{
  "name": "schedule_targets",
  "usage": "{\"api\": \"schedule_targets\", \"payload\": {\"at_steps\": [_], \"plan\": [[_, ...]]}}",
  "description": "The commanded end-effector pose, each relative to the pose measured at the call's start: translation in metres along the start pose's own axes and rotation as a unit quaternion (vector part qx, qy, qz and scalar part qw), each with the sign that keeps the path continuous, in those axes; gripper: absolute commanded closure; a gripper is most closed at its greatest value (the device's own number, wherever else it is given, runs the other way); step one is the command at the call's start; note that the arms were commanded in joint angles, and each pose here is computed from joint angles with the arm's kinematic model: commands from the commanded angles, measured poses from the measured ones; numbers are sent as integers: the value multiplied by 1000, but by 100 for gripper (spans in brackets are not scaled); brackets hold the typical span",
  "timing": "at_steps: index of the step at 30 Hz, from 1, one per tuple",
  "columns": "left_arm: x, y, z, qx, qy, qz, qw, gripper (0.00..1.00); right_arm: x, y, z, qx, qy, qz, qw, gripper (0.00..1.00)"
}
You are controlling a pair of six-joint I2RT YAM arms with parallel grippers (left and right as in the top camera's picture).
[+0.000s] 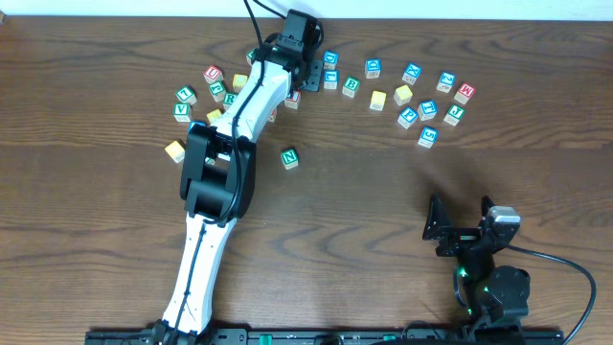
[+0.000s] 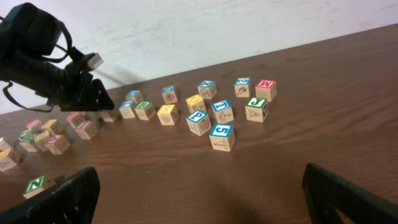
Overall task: Spell out NEURIPS
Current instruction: 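Move the left gripper to the red E block and grasp it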
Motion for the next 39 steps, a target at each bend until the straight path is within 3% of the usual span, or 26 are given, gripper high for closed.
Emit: {"api": "schedule_targets", "payload": {"at_steps": [1, 15, 21, 39], "plan": [[-1, -7, 8, 8, 5, -5, 1000, 47, -3, 0, 0, -2, -7, -2, 1000, 1], [-1, -16, 23, 17, 4, -5, 1000, 47, -3, 0, 0, -2, -7, -2, 1000, 1], [-1, -14, 23, 12, 4, -5, 1000, 57, -3, 0, 0, -2, -7, -2, 1000, 1], [-1, -4, 12, -1, 6, -5, 1000, 67, -3, 0, 0, -2, -7, -2, 1000, 1]]}}
Point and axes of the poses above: each gripper's point midway between its finger pads, its own z axis out along the fingers, its own x axis along the line the jaws close on, y = z × x, the point moved 2 cm from there along -z, back along the fingers, and after that the axes turned 11 degrees about z, right-handed, at the moved point
